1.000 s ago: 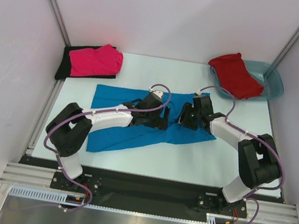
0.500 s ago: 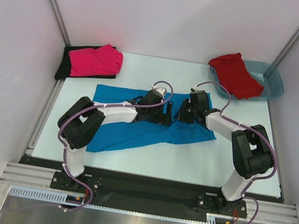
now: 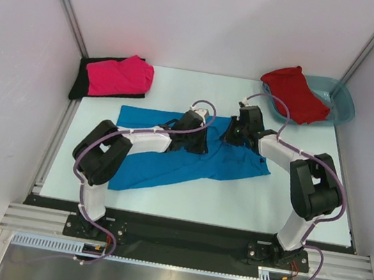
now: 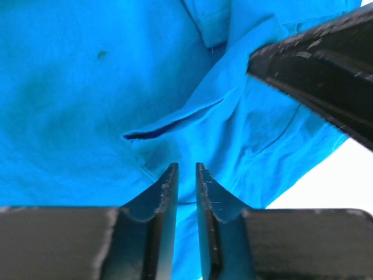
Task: Fold and stack the t-shirts
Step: Fold the tshirt
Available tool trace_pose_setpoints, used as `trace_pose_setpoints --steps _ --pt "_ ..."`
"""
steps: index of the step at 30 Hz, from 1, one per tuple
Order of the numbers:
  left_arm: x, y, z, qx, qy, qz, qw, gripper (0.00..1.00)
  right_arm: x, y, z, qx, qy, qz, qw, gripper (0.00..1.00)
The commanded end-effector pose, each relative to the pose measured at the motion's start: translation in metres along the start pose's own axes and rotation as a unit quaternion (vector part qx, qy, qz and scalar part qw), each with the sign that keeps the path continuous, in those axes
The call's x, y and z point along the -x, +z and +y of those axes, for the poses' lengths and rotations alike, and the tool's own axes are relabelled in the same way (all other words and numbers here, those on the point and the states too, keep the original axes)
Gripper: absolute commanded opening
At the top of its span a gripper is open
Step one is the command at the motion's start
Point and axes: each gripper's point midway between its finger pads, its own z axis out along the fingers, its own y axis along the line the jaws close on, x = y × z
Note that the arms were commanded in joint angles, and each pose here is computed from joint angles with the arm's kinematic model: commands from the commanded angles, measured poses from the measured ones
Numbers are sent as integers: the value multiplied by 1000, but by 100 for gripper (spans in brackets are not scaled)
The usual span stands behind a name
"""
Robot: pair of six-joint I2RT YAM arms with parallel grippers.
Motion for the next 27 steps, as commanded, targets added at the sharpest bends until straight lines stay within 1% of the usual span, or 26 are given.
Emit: trace_pose_setpoints --steps 1,6,7,8,10,11,12,13,14,15,16,17,18,19,22,23,24,26,27 --pt "24 -2 -9 -12 5 -27 1000 22 40 -11 17 20 -23 -51 998 0" --pt "31 -5 0 18 5 -41 999 22 54 0 14 8 -32 -51 998 0" --pt "33 -6 3 27 5 -43 999 20 57 3 12 6 -34 -52 998 2" --pt "34 -9 13 54 6 -48 997 18 60 5 12 5 -37 -52 998 5" --pt "36 -11 21 77 8 -51 996 16 66 13 9 -1 -43 -47 998 14" --pt "35 -15 25 90 9 -49 995 16 67 16 10 5 -48 -45 998 24" --pt "38 -17 32 109 9 -56 992 17 65 19 9 5 -54 -35 998 39" --pt "37 -18 35 117 9 -57 991 21 70 23 9 3 -55 -34 998 41" --pt "36 -20 39 125 8 -54 991 27 71 24 9 0 -57 -33 998 46" --pt "37 -22 41 133 9 -57 989 32 70 25 5 -8 -60 -29 998 56" --pt "35 -23 43 137 11 -55 989 33 75 24 -1 -26 -65 -35 997 61" --pt "34 -24 46 141 12 -54 988 34 77 22 -5 -39 -66 -37 996 62" --pt "34 -26 46 144 10 -57 988 39 78 19 -10 -52 -67 -39 996 63" --pt "32 -27 51 152 9 -58 987 40 82 15 -17 -70 -69 -48 994 63" --pt "30 -31 52 152 8 -61 987 41 84 -3 -21 -73 -68 -53 994 63" --pt "30 -31 51 149 8 -61 987 41 87 -13 -25 -91 -67 -62 992 63" --pt "33 -33 47 140 7 -67 988 43 82 -17 -30 -101 -69 -58 991 63" --pt "29 -35 41 123 11 -61 991 46 80 -29 -39 -126 -70 -62 988 63" --pt "27 -36 37 112 12 -58 992 48 71 -41 -47 -146 -70 -52 985 63"
